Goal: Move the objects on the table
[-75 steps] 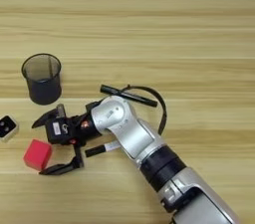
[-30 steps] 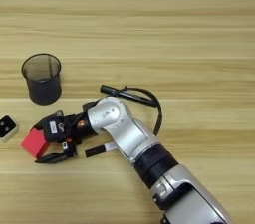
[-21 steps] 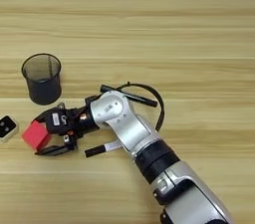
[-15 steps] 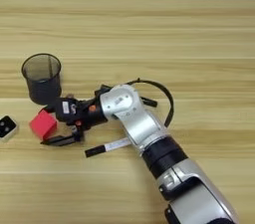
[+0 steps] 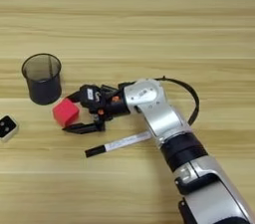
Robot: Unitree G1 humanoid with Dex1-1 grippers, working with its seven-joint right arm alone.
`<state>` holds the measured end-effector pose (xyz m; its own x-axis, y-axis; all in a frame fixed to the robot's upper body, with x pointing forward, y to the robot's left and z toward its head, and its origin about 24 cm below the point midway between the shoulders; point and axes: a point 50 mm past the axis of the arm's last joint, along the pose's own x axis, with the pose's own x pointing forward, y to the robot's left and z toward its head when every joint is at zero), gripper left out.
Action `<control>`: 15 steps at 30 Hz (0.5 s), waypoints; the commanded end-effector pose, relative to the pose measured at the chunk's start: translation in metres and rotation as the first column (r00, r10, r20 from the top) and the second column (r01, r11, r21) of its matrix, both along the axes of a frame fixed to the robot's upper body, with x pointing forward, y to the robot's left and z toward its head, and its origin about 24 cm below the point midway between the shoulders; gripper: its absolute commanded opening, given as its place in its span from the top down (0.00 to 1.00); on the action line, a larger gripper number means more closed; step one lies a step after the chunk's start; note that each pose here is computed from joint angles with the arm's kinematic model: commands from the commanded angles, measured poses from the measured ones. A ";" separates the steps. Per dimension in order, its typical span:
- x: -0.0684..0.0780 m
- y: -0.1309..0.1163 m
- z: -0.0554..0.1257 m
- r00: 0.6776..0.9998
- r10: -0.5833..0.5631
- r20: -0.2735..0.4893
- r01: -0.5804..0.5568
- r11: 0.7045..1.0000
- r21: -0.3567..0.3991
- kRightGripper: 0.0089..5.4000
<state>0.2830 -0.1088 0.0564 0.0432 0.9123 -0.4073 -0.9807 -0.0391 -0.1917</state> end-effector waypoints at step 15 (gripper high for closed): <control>0.022 -0.025 0.020 0.986 -0.133 0.100 0.130 0.991 0.031 0.39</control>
<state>0.2893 -0.1316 0.0468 0.1221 0.8997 -0.4191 -0.9854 0.0596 -0.1592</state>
